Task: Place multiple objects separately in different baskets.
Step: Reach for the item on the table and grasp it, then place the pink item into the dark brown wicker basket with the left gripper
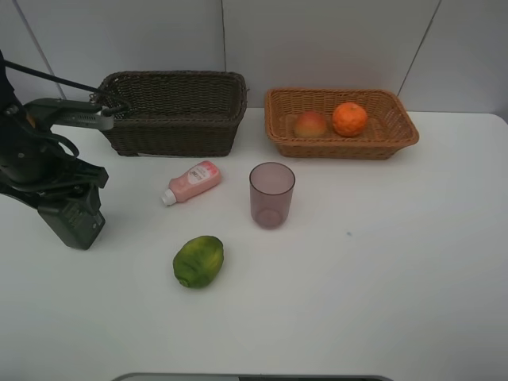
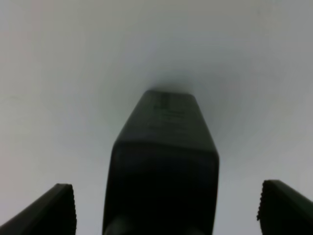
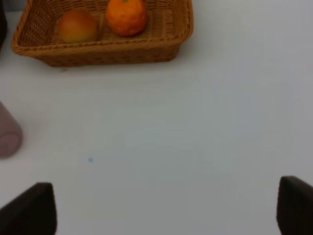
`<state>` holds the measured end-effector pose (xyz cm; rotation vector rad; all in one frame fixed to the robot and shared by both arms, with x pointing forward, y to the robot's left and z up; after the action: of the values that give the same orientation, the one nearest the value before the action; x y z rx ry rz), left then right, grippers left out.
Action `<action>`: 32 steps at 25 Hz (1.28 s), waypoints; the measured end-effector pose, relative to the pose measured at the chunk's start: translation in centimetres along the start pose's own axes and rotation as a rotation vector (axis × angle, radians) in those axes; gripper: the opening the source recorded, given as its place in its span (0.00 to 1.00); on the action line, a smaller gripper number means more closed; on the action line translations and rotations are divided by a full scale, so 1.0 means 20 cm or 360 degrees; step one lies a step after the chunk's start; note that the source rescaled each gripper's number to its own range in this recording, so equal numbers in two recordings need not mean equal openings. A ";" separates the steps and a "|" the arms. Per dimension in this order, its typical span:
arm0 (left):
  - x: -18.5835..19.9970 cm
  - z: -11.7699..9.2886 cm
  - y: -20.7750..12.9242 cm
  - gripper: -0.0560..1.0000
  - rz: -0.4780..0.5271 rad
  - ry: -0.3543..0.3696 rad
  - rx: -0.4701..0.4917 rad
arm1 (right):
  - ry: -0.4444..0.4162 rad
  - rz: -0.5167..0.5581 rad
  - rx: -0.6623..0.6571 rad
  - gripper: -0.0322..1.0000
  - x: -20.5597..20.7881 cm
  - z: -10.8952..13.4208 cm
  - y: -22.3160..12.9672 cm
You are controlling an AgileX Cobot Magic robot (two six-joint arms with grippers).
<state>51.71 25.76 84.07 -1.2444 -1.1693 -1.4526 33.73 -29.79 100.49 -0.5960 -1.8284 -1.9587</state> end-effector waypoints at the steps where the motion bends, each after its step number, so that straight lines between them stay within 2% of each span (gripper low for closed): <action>1: 0.00 0.00 0.00 0.95 0.0000 0.0000 0.0000 | 0.0000 0.0000 0.0000 1.00 0.00 0.00 0.00; 5: 0.00 0.00 0.01 0.81 -0.0011 -0.0002 0.0001 | 0.0000 0.0000 0.0000 1.00 0.00 0.00 0.00; 10: 0.00 0.00 0.01 0.49 -0.0019 0.0001 -0.0003 | 0.0000 0.0000 0.0000 1.00 0.00 0.00 0.00; 32: 0.00 0.00 0.02 0.50 -0.0035 0.0000 -0.0003 | 0.0000 0.0000 0.0000 1.00 0.00 0.00 0.00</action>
<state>52.10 25.69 84.10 -1.2364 -1.1851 -1.4701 33.73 -29.79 100.49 -0.5960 -1.8284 -1.9587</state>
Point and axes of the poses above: a point on each arm's last joint axis where the gripper is mounted, x pointing back along that axis away from the gripper, z along the wrist's bending axis when the last joint is at zero, y = z × x, the point moved 10 cm from there along -x, pointing out along that axis toward the gripper, and after that the axes turned 3 degrees about -x, right-handed, at the moved point
